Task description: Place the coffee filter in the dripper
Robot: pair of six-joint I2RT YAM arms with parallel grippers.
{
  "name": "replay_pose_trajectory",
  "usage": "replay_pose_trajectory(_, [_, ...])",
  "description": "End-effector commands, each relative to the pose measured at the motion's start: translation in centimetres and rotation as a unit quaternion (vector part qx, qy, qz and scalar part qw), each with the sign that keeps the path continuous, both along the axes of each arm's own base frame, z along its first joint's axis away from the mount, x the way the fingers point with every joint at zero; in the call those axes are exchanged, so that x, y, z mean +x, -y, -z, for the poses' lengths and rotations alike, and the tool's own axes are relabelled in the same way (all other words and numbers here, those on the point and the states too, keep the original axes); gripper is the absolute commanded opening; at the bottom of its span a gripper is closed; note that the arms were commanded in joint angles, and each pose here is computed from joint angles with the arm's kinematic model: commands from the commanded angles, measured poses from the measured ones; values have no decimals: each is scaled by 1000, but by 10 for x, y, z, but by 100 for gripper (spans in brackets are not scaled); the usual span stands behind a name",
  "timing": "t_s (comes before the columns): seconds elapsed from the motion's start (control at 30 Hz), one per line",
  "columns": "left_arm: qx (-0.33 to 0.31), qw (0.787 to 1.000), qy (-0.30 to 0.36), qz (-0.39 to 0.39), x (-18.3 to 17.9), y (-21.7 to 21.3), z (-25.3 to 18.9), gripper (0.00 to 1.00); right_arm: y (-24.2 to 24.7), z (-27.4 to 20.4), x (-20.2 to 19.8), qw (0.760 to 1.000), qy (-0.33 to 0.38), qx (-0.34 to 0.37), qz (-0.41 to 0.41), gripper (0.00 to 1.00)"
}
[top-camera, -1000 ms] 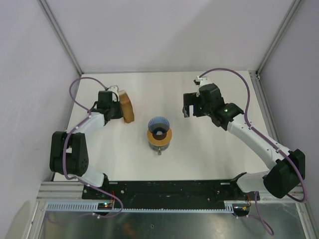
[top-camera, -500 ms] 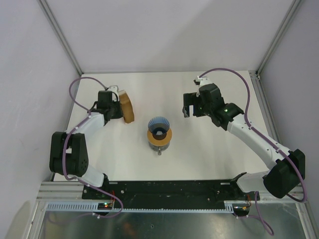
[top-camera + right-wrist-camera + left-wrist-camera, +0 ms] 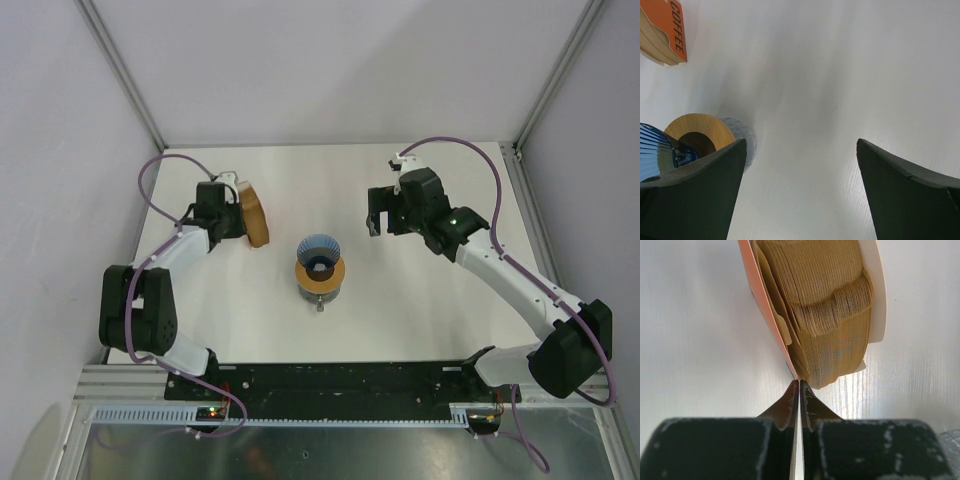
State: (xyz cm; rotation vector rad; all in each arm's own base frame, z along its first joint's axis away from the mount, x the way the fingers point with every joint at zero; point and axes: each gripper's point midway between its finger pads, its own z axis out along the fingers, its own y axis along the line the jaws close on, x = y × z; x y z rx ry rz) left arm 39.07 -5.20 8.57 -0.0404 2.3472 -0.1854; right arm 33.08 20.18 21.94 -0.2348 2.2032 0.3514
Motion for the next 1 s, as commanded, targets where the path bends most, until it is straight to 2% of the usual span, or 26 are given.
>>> replay_pose_trajectory(0.0, [-5,1000,27,12,12,6,-19,5,0,-4,1,1000,9,-2,-1,96])
replay_pose_trajectory(0.13, [-8,999,30,22,8,13,-21,6,-2,-4,2,1000,10,1,-3,96])
replay_pose_trajectory(0.2, [-9,999,30,24,6,14,-22,11,-2,-3,3,1000,10,1,-3,96])
replay_pose_trajectory(0.3, [-3,999,29,23,6,13,-20,13,-2,-4,3,1000,10,1,-3,96])
replay_pose_trajectory(0.63, [-10,999,28,28,7,15,-22,4,-1,-6,2,1000,12,1,-4,96])
replay_pose_trajectory(0.7, [-9,999,37,36,5,17,-30,6,-1,-6,2,1000,12,2,-3,96])
replay_pose_trajectory(0.87, [2,993,73,89,-6,20,-62,28,-5,-8,2,1000,16,8,-9,96])
replay_pose_trajectory(0.97, [14,988,84,127,-7,22,-83,35,-9,-9,3,1000,19,13,-15,96])
